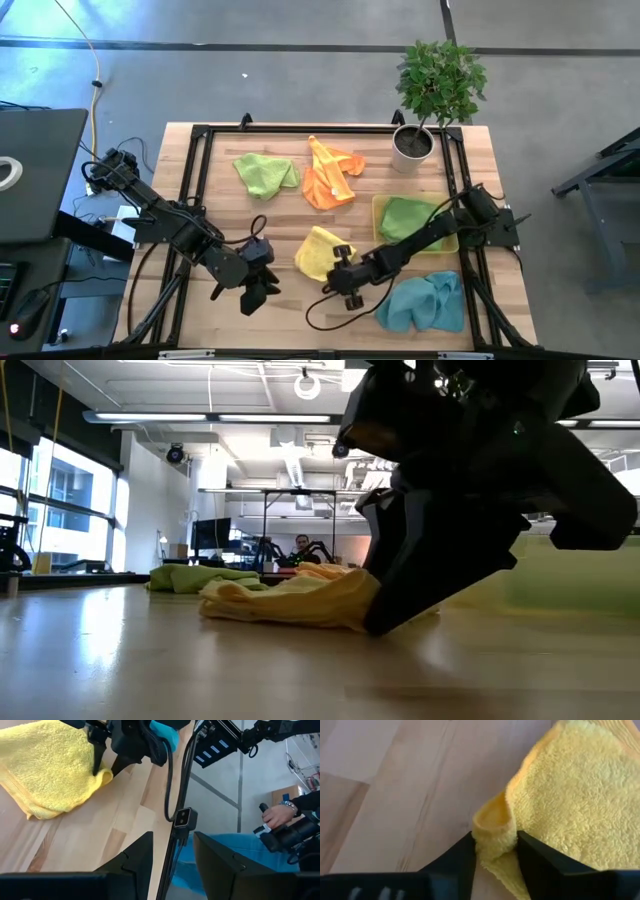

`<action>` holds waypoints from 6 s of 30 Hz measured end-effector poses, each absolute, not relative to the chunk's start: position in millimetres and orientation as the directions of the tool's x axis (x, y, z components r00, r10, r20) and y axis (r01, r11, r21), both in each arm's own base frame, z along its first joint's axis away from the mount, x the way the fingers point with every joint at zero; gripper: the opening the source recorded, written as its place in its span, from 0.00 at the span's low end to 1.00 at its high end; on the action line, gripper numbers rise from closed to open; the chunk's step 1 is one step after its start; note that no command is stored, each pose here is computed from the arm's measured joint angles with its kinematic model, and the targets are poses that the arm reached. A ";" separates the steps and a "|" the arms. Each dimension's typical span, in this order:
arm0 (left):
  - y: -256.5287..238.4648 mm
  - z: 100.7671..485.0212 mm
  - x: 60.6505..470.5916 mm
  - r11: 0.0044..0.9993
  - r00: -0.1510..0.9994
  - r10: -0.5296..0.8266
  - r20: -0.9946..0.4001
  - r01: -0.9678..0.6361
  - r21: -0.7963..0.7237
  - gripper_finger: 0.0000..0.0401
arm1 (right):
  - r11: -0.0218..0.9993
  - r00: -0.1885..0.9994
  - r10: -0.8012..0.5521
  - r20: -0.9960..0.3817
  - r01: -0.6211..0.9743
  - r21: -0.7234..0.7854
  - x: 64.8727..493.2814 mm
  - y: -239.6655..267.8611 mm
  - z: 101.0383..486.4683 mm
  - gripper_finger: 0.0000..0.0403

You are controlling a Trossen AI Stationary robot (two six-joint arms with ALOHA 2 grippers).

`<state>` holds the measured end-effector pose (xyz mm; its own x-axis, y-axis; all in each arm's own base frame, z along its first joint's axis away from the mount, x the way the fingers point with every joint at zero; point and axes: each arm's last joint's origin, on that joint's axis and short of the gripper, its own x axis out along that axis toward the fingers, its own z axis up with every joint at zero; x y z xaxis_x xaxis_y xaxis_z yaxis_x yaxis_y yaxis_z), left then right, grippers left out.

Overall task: Fold microfiber towels
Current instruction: Put the yellow microfiber cloth into the yellow bin, then fold the blue microfiber cloth

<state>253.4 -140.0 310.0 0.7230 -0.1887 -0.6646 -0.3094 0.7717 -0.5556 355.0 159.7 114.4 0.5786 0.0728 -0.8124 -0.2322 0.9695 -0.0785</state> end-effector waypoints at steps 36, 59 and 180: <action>-138.8 310.2 253.8 0.815 0.739 -0.150 -0.657 -0.284 -0.505 0.33 | 0.824 0.559 -0.261 -0.787 0.554 0.120 299.3 66.6 281.6 0.00; -136.1 310.7 254.7 0.833 0.767 -0.060 -0.639 -0.314 -0.456 0.33 | 0.359 0.055 -0.534 -0.844 0.918 -0.168 219.1 75.8 244.7 0.00; -152.1 325.7 260.1 0.795 0.859 -0.162 -0.486 -0.178 -0.579 0.33 | 0.924 0.761 -0.265 -0.592 0.377 0.070 382.4 75.4 190.4 0.04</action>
